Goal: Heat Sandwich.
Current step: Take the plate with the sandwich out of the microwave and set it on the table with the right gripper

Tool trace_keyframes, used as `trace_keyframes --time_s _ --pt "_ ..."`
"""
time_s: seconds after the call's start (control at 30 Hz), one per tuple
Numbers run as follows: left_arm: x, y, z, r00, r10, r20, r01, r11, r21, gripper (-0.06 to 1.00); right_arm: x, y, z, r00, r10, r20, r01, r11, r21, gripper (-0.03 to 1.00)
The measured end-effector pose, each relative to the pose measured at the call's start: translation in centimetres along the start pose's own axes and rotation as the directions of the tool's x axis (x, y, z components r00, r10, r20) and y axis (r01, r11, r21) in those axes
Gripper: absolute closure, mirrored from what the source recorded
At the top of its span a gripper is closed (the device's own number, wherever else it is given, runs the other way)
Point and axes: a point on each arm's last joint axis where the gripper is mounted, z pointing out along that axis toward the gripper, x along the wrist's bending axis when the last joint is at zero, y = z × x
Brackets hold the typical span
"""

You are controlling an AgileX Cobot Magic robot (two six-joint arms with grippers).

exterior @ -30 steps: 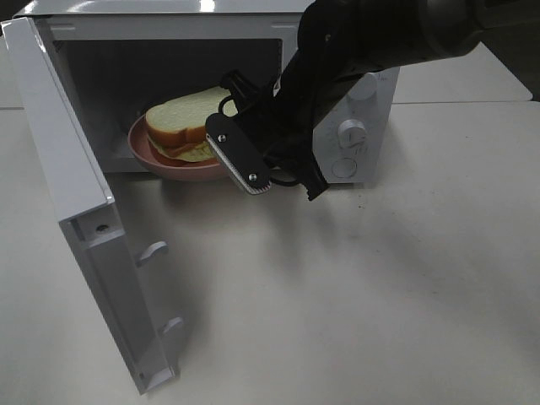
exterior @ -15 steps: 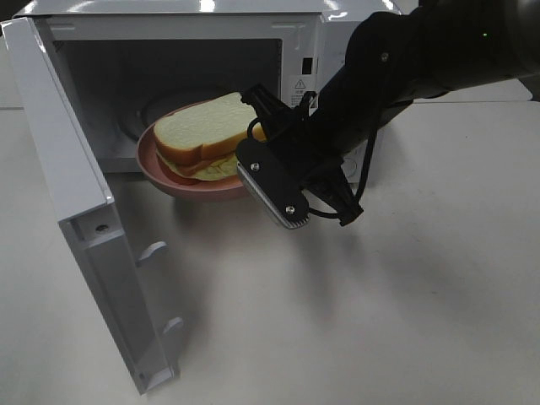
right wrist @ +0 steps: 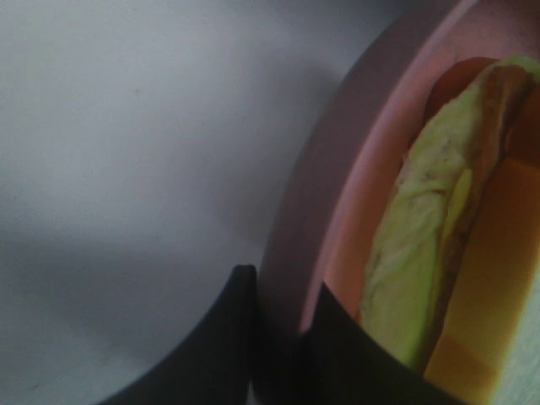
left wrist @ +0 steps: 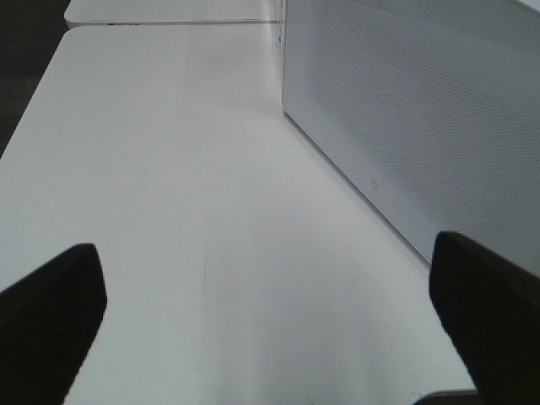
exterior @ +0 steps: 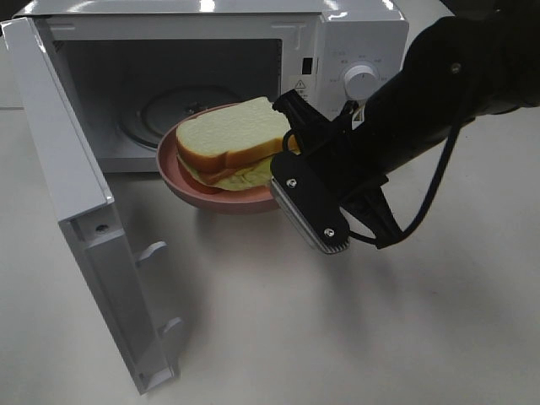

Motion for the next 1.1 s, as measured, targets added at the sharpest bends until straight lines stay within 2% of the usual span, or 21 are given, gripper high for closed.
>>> trace_keyframes --time_s 0.8,1.1 --pt "0.0 0.0 0.0 1.0 0.0 0.0 0.0 1.0 0.0 -0.05 5.6 0.9 -5.6 0.997 0.063 0.035 -0.064 0.997 0.035 0.85" --pt "0.0 0.0 0.0 1.0 0.0 0.0 0.0 1.0 0.0 -0.05 8.9 1.1 -7.4 0.995 0.098 0.012 -0.098 0.993 0.072 0.85"
